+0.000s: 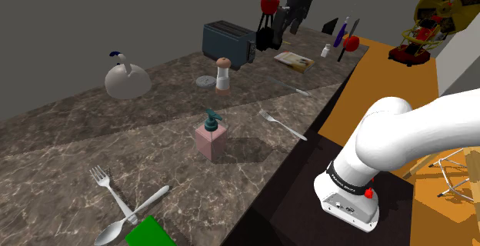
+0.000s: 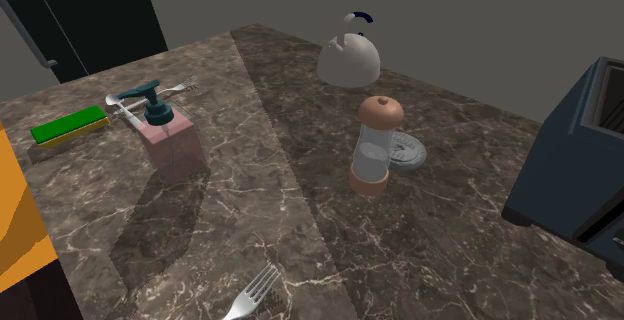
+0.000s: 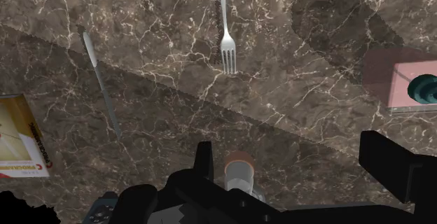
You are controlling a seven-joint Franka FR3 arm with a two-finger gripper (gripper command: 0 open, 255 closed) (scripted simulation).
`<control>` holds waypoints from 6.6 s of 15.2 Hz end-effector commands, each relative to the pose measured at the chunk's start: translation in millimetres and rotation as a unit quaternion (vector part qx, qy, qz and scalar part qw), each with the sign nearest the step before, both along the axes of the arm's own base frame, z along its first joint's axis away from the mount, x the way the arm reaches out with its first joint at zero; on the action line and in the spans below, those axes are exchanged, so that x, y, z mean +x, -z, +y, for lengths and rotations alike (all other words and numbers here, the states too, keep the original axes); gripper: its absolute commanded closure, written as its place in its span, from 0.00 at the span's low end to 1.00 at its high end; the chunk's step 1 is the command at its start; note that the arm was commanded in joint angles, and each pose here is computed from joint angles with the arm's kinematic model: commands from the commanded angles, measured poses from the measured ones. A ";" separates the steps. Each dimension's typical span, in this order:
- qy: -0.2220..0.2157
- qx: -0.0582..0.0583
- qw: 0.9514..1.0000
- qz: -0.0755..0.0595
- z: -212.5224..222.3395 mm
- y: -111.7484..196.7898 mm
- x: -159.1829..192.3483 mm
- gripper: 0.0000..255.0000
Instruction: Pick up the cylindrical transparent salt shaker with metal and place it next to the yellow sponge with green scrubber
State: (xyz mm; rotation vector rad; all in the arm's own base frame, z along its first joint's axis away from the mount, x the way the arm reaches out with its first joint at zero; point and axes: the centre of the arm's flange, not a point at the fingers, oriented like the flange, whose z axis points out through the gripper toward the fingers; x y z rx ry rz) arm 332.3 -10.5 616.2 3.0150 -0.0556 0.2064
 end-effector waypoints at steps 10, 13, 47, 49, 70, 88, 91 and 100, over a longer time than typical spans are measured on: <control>0.003 0.021 1.000 0.011 -28.7 54.6 106.0 0.00; 0.004 0.028 0.999 0.015 -37.9 73.6 141.0 0.00; 0.009 0.065 0.997 0.034 -83.0 220.4 326.5 1.00; 0.009 0.065 0.997 0.034 -83.0 220.5 326.6 1.00; 0.009 0.065 0.997 0.034 -83.0 141.2 326.5 1.00; 0.009 0.065 0.997 0.034 -83.0 46.1 326.5 1.00; 0.009 0.065 0.997 0.034 -83.0 30.3 326.5 1.00; 0.009 0.065 0.997 0.034 -83.0 -17.2 326.5 1.00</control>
